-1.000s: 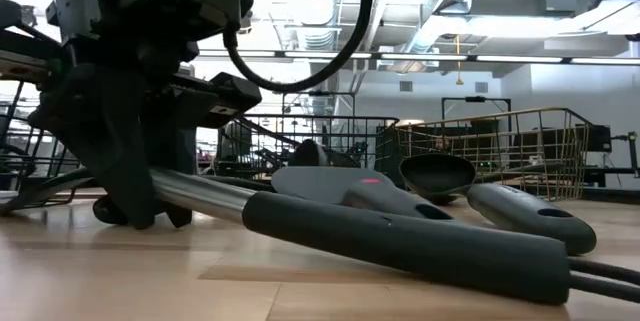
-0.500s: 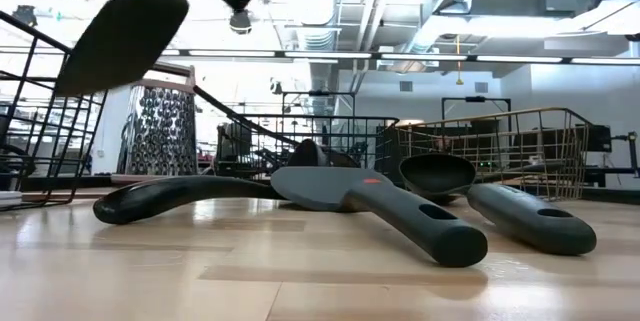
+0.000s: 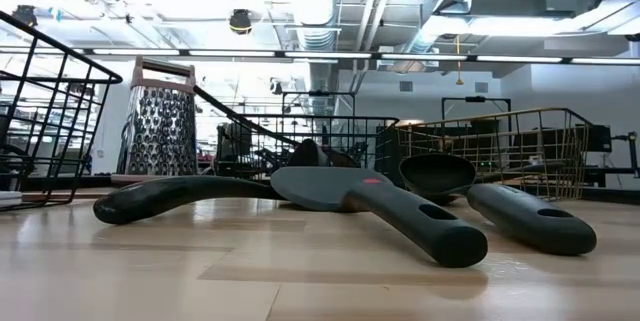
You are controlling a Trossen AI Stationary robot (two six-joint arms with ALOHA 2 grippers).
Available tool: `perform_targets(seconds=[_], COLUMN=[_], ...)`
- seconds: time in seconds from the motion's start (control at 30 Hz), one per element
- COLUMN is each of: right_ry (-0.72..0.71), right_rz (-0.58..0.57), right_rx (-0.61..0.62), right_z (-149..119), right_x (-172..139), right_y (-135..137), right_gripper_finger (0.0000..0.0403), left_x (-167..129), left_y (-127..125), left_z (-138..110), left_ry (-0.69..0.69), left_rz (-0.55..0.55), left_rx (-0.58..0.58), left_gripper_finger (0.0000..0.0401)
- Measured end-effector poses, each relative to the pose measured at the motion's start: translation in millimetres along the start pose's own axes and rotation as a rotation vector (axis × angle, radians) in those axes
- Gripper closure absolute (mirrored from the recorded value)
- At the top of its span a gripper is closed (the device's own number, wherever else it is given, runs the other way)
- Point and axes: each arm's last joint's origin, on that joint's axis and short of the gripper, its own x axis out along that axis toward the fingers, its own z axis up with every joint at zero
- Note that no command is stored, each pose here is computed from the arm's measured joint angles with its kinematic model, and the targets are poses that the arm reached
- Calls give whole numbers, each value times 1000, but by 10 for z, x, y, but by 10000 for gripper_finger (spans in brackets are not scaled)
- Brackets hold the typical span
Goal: Pick & Place Kitchen Items
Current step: Put the left black spatula into the top left wire basket
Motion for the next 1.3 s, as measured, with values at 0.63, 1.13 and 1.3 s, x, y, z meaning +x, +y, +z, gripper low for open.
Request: perform_targets(seconds=[0.63,1.13,1.3], right_ry=[-524,-808,-863], right_rz=[-121,-175,-273], right_rx=[-233,-476,-495], right_z=[1035,2482,2842], right_x=[475,323,270], right_y=[35,92,-49], right_gripper_finger=[86,86,86], left_x=[-217,-167,-154], left_y=[-167,418,631], left_z=[396,206,225], left_ry=[-311,-60,-49], left_rz=[-415,289,384], left_rx=[27,236,266], left_gripper_finger=[363,363,363])
